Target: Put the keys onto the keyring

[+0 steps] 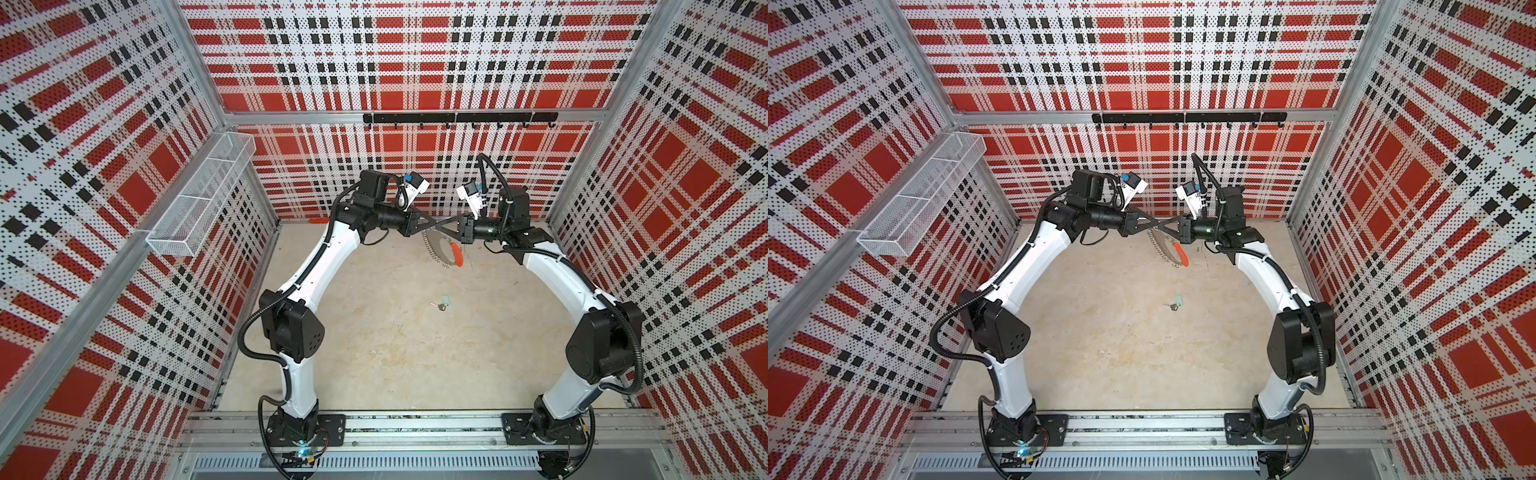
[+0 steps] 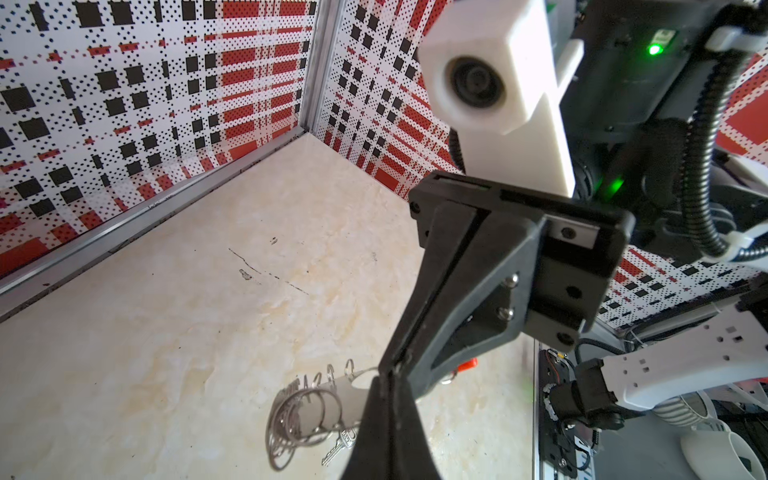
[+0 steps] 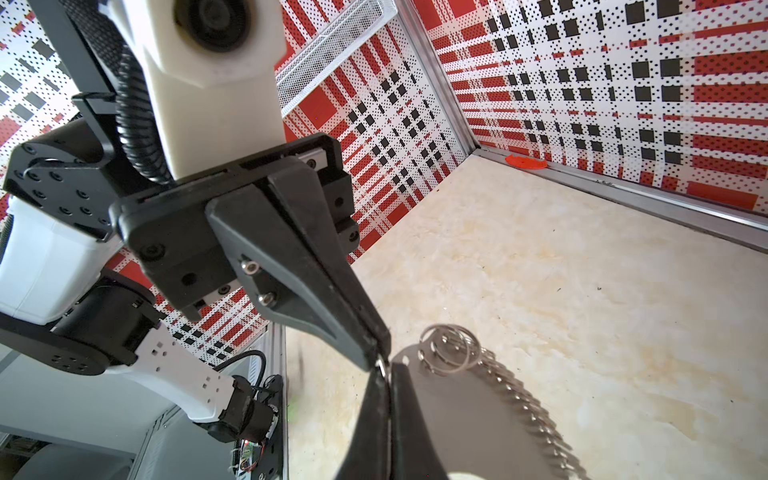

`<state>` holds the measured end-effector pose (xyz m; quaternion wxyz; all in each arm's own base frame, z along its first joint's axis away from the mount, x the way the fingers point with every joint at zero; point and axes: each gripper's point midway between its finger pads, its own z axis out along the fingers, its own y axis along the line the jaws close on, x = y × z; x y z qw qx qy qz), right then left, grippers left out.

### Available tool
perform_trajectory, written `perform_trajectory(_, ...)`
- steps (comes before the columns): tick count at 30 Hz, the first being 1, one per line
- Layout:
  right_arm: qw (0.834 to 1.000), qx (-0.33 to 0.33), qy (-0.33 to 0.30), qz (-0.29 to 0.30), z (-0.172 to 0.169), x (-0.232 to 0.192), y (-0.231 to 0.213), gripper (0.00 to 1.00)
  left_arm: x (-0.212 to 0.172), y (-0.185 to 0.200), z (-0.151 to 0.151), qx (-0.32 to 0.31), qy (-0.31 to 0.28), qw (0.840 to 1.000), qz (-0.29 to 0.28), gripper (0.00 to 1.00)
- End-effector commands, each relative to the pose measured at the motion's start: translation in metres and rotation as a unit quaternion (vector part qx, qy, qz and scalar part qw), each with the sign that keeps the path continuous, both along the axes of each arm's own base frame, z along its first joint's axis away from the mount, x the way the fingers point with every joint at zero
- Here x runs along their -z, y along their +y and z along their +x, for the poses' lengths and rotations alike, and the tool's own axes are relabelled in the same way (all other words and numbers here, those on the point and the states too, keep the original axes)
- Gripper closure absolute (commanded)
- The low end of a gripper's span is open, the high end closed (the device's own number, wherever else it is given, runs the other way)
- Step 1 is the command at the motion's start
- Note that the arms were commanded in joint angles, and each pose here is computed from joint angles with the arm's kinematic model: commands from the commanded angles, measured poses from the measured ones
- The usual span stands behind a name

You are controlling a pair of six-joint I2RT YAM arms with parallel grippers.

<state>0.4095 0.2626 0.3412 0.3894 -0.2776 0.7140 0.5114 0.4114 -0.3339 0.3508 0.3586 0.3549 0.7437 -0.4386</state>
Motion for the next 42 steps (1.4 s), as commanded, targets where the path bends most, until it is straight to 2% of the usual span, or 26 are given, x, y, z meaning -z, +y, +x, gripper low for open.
perform_trajectory(1, 1.000, 0.018, -0.018, 0.000, 0.005, -0.005, 0.006, 1.00, -0.016, -0.007, -0.006, 0.018, -0.018, 1.000, -0.015, 1.00)
perform_trajectory(2, 0.999, 0.028, -0.019, 0.003, 0.007, -0.006, 0.006, 1.00, -0.016, -0.007, -0.004, 0.012, -0.018, 1.000, -0.013, 0.99)
perform_trajectory(3, 0.999, 0.041, -0.020, 0.012, 0.009, -0.008, 0.005, 1.00, -0.017, -0.006, 0.000, 0.001, -0.019, 1.000, -0.011, 0.81)
perform_trajectory(4, 0.998, 0.052, -0.025, 0.025, 0.010, -0.012, 0.005, 1.00, -0.018, -0.003, 0.006, -0.016, -0.020, 1.000, -0.010, 0.69)
perform_trajectory(6, 0.994, 0.081, -0.034, 0.064, 0.011, -0.021, 0.001, 1.00, -0.018, 0.009, 0.024, -0.068, -0.019, 0.997, -0.009, 0.53)
perform_trajectory(7, 0.991, 0.095, -0.037, 0.092, 0.011, -0.028, -0.003, 1.00, -0.020, 0.018, 0.033, -0.098, -0.018, 0.995, -0.016, 0.49)
perform_trajectory(9, 0.981, 0.120, -0.050, 0.143, 0.011, -0.039, -0.011, 1.00, -0.026, 0.034, 0.044, -0.139, -0.011, 0.989, -0.053, 0.48)
perform_trajectory(11, 0.970, 0.127, -0.064, 0.197, 0.007, -0.053, -0.017, 1.00, -0.042, 0.047, 0.044, -0.161, -0.020, 0.980, -0.114, 0.50)
perform_trajectory(15, 0.947, 0.107, -0.076, 0.292, -0.004, -0.080, -0.025, 1.00, -0.073, 0.062, 0.024, -0.160, -0.050, 0.965, -0.203, 0.51)
perform_trajectory(21, 0.920, 0.060, -0.081, 0.379, -0.015, -0.106, -0.027, 1.00, -0.073, 0.055, 0.014, -0.128, -0.045, 0.968, -0.211, 0.49)
perform_trajectory(30, 0.914, 0.034, -0.072, 0.398, -0.020, -0.115, -0.020, 1.00, -0.091, 0.046, -0.002, -0.090, -0.065, 0.963, -0.245, 0.44)
perform_trajectory(38, 0.917, 0.036, -0.062, 0.394, -0.017, -0.109, -0.014, 1.00, -0.092, 0.020, -0.016, -0.050, -0.064, 0.964, -0.252, 0.44)
perform_trajectory(42, 0.919, 0.034, -0.060, 0.388, -0.016, -0.107, -0.011, 1.00, -0.090, 0.013, -0.017, -0.040, -0.059, 0.965, -0.252, 0.48)
